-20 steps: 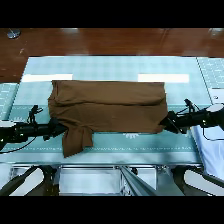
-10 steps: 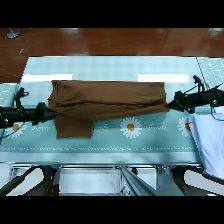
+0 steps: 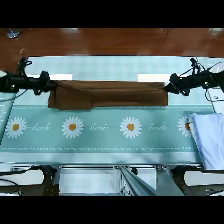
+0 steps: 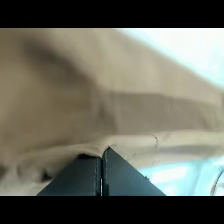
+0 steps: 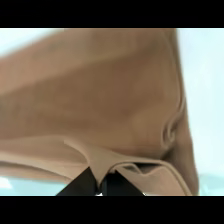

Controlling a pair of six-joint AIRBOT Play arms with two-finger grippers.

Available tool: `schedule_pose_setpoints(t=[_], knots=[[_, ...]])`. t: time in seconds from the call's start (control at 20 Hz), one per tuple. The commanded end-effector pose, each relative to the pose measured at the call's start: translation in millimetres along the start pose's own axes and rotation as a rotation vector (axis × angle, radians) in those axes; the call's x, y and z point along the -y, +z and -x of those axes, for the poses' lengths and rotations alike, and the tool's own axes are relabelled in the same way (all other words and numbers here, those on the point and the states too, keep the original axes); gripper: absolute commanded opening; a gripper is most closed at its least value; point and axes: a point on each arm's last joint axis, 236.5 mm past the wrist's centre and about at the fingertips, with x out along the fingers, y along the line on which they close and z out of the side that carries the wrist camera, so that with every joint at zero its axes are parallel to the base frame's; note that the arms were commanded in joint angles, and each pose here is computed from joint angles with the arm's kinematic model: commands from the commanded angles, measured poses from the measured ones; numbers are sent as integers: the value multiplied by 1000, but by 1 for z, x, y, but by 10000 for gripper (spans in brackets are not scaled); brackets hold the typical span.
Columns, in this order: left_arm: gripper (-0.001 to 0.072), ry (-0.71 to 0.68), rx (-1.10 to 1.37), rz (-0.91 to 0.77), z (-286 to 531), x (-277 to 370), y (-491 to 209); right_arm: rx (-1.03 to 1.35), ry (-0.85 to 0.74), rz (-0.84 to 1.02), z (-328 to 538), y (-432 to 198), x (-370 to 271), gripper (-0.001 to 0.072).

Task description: Fold the shirts.

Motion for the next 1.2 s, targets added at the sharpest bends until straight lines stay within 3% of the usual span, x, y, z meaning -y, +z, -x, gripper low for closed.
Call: schedule_pose_setpoints(t=[0.0, 0.2, 0.25, 0.3, 0.35, 0.4, 0.6, 0.7, 0.9, 1.15], knots=[[20, -16, -33, 45, -23, 5, 33, 16, 17, -31, -14, 28, -5, 29], [25, -14, -99, 63, -45, -8, 28, 2, 60, -65, -33, 41, -6, 29], [185, -14, -108, 65, -47, -9, 26, 12, 85, -75, -36, 45, -10, 31], [620, -14, -125, 63, -45, -9, 23, 34, 105, -79, -36, 51, -14, 154], [698, 2, -150, 49, -37, -13, 21, 47, 114, -67, -31, 56, -15, 496], [697, 70, -175, 63, -20, -29, 22, 44, 117, -24, -23, 58, -14, 616], [697, 500, -153, 70, 85, -118, 19, -37, -7, -30, 17, 51, 52, 616], [697, 577, -58, 20, 111, -129, 18, -77, -92, -96, 16, 37, 87, 616], [697, 427, 181, -64, 92, -81, -7, -199, -4, -97, -21, 8, 72, 616], [697, 203, 127, -151, 43, 7, -70, -296, 138, -100, -66, -14, 20, 606]])
